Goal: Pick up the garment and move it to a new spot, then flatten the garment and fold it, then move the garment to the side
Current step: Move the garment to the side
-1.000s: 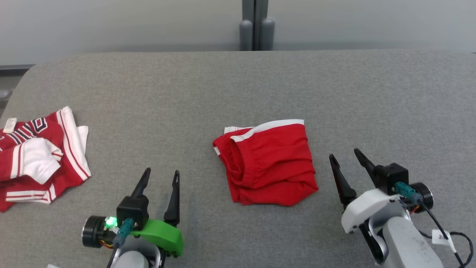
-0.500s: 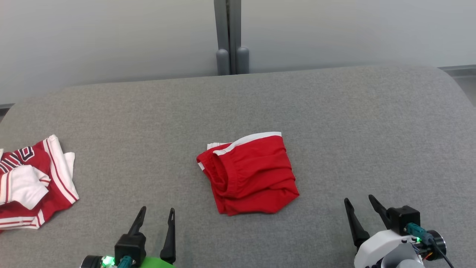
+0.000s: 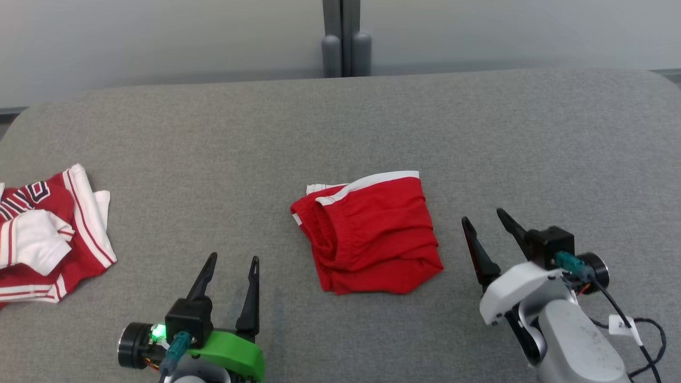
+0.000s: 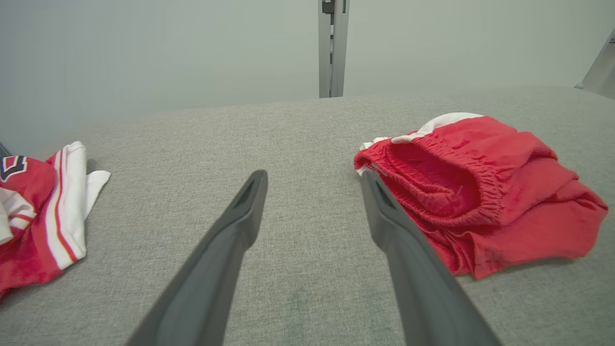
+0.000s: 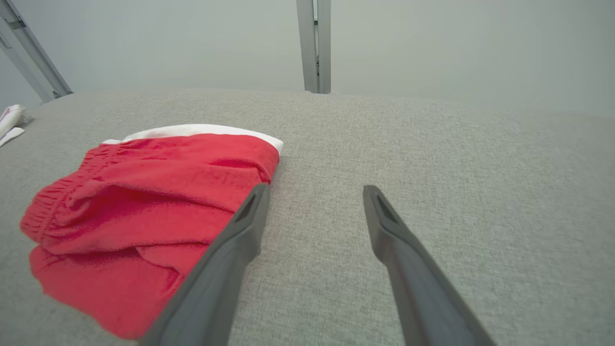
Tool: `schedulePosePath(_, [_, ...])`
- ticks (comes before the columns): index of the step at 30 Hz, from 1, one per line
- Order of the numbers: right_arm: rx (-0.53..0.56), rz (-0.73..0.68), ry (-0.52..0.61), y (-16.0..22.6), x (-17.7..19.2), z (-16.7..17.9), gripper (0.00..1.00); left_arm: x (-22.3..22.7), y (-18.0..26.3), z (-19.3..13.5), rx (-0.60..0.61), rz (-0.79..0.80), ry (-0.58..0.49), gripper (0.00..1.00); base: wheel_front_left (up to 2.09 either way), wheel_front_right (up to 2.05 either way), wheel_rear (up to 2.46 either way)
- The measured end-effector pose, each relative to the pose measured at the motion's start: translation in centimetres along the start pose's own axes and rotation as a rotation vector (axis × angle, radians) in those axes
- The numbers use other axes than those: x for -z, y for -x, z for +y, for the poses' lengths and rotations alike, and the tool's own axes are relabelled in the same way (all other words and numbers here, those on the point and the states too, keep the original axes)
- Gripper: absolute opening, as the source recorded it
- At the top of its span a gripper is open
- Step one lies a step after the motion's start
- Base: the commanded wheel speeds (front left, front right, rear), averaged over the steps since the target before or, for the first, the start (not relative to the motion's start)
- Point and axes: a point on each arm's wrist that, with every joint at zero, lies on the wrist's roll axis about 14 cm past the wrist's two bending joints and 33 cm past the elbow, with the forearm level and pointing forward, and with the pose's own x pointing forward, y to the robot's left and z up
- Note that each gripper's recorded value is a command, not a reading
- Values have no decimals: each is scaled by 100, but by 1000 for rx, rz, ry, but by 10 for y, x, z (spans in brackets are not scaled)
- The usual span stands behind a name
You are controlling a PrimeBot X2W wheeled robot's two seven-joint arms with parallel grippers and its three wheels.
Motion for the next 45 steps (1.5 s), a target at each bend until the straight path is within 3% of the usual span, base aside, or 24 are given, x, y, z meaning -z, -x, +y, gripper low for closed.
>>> schedulePosePath(7, [-100, 22, -1, -46, 1, 29, 100, 10, 0, 12, -37, 32, 18, 100, 0, 0, 0])
schedulePosePath(13, [-143, 164, -45, -60, 46, 48, 100, 15, 4, 31, -95, 51, 22, 100, 0, 0, 0])
schedulePosePath(14, [-147, 191, -46, -59, 54, 50, 95, 16, 5, 33, -102, 56, 22, 100, 0, 0, 0])
schedulePosePath(16, [-154, 232, -56, -59, 68, 53, 4, 20, 8, 38, -119, 66, 22, 100, 0, 0, 0])
schedulePosePath(17, [-155, 240, -59, -61, 71, 54, 0, 21, 8, 41, -126, 71, 22, 100, 0, 0, 0])
schedulePosePath(23, [-123, 214, -86, -63, 67, 44, 0, 27, 2, 38, -109, 89, 22, 100, 0, 0, 0])
schedulePosePath(28, [-46, 201, -95, -48, 66, 15, 0, 27, -14, 10, -10, 82, 21, 100, 0, 0, 0])
schedulePosePath(45, [341, 148, -86, 74, 45, -107, 0, 19, -50, -161, 524, 45, 52, 100, 0, 0, 0])
